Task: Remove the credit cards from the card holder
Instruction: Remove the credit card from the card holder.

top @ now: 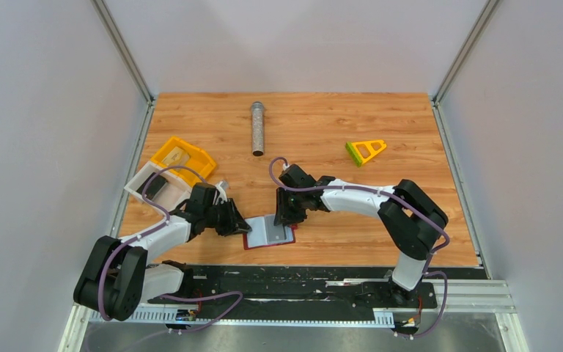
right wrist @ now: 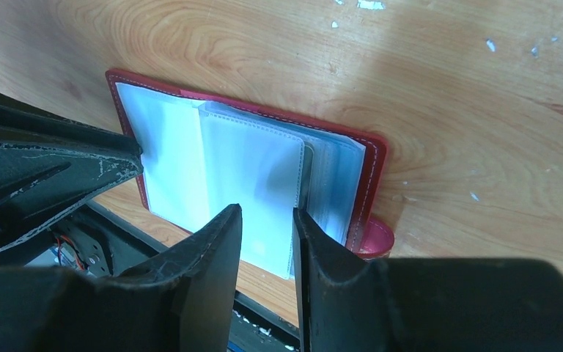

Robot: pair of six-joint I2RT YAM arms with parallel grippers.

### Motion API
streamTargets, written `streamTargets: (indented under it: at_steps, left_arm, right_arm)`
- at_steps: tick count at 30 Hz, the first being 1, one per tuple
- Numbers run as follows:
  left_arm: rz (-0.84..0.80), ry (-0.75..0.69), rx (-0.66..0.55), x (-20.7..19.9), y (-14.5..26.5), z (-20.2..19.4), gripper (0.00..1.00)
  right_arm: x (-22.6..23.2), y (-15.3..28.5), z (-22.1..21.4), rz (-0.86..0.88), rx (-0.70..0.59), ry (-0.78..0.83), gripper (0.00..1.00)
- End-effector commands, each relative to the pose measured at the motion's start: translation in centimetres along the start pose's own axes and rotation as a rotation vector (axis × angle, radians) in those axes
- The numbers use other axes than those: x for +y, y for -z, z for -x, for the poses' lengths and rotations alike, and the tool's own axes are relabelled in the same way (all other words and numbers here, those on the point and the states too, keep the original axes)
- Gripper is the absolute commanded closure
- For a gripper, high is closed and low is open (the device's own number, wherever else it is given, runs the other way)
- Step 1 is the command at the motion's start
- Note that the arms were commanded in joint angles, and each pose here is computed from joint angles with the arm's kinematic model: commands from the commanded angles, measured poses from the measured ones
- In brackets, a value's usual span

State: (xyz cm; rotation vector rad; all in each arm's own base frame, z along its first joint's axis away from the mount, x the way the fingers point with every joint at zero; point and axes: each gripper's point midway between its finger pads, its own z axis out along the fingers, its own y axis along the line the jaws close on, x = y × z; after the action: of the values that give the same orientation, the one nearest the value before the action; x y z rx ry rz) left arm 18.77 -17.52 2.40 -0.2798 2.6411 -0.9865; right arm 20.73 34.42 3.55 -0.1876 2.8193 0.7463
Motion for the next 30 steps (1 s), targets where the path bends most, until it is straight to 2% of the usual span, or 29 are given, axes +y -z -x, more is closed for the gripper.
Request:
streamTargets:
  at_steps: [1, 10, 19, 30]
  left_arm:
    - [-0.003, -0.015, -0.008, 0.2, -0.2, 0.0, 0.71]
    - [-0.006, -0.014, -0.008, 0.2, -0.2, -0.1, 0.71]
    - [-0.013, -0.011, -0.006, 0.1, -0.3, -0.1, 0.71]
    - [-0.028, -0.003, -0.002, -0.2, -0.4, -0.1, 0.71]
  right_arm:
    - [1.1, -0.4, 0.3, 0.038, -0.006, 0.013, 0.67]
    - [-0.4, -1.0, 0.4, -0.035, -0.011, 0.007, 0.67]
    - [4.7, -0.3, 0.4, 0.251, 0.029, 0.018, 0.67]
    - [6.9, 0.4, 0.7, 0.36, 0.028, 0.025, 0.67]
